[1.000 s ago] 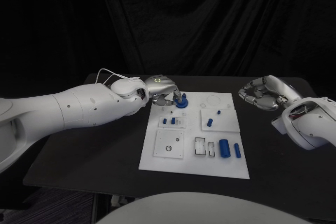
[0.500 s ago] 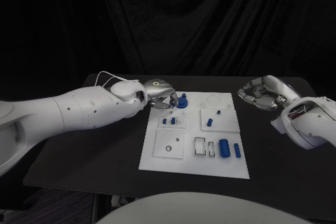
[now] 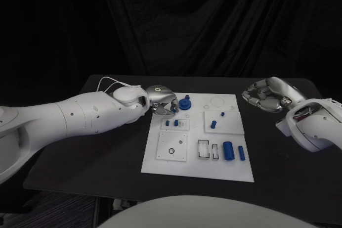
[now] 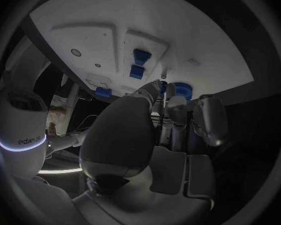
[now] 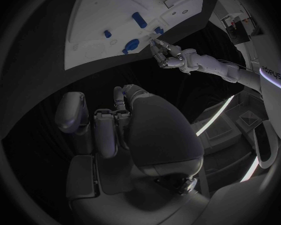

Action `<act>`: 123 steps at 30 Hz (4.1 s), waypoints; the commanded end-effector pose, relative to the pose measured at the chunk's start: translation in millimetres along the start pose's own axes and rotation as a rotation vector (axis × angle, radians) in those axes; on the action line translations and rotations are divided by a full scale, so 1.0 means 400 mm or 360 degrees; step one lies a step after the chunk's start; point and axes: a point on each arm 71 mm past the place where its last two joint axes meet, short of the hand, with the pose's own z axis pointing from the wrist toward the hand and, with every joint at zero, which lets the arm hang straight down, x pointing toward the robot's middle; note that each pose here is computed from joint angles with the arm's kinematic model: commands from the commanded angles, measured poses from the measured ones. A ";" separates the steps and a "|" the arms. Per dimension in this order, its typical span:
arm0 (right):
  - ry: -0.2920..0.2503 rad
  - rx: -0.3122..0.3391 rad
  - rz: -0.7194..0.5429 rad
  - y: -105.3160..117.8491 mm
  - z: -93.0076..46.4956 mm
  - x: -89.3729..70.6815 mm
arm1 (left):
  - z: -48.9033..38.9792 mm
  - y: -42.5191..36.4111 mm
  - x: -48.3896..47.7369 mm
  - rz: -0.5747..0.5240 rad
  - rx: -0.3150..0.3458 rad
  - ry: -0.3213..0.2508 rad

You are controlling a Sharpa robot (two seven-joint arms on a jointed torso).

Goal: Assemble the parts on the task board

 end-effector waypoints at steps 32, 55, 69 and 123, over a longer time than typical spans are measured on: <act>0.0028 0.0043 -0.0002 -0.006 -0.001 0.004 | 0.016 -0.007 0.029 -0.0024 -0.0020 0.0050; 0.0044 0.0054 -0.0002 -0.007 -0.001 0.006 | 0.020 -0.012 0.043 -0.0039 -0.0019 0.0086; 0.0055 0.0064 -0.0001 -0.009 -0.003 0.006 | 0.000 0.010 0.037 0.0097 -0.0086 -0.0002; 0.0343 -0.0297 -0.0966 0.075 0.076 0.109 | -0.300 0.008 -0.025 -0.2385 0.0227 -0.0890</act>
